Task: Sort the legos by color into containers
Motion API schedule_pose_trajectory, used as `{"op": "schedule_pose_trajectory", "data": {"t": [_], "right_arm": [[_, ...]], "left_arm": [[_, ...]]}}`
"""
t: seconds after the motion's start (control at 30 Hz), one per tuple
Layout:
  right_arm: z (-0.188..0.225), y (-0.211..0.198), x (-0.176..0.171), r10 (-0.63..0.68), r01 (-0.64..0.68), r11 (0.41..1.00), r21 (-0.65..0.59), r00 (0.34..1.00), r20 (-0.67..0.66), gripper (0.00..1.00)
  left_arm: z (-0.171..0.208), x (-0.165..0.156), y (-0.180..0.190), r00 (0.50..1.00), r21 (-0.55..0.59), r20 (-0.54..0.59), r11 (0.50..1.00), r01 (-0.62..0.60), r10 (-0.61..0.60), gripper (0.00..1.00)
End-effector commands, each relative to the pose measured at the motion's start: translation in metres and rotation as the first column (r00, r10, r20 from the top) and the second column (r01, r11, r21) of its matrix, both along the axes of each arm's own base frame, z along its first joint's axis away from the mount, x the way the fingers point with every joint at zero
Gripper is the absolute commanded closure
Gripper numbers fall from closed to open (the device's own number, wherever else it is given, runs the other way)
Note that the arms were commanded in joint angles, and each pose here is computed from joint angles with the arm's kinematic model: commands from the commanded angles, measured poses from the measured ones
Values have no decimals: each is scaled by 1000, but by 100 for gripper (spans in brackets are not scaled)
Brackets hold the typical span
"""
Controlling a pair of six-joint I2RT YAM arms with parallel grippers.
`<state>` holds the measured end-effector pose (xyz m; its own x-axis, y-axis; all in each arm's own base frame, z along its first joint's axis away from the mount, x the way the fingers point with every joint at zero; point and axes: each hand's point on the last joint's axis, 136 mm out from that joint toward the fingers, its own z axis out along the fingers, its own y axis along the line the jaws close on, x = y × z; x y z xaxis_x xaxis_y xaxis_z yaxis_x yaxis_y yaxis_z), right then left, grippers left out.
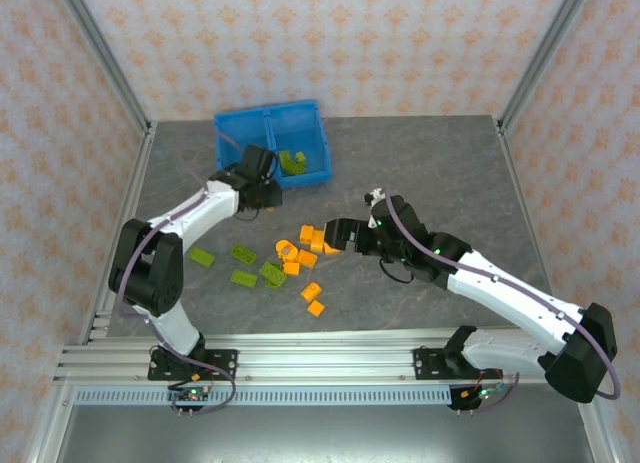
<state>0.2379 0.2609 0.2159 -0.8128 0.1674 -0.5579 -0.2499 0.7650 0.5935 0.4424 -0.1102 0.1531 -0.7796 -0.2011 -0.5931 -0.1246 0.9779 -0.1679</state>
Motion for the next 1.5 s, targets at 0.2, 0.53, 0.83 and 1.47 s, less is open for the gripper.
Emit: {"op": "schedule_pose_trajectory", "data": {"t": [0.2,0.53,0.83,1.47], "right_arm": [[16,-6,-6,-7,5,999,45,999,42,0],[24,-22,-12,-46,43,998,43,997,61,0],[27,-19,-10,-46,43,998,52,997,59,0],[-3,-1,2,-30,30,999,20,999,14,1]], "left_arm": [[52,84,71,979,131,103,973,-188,175,78],[-12,130,76,981,106,-28,977,-188,191,74],[-8,129,67,983,48,-22,983,-180,181,56],[87,-78,-45,977,-168,209,983,69,-32,52]]}}
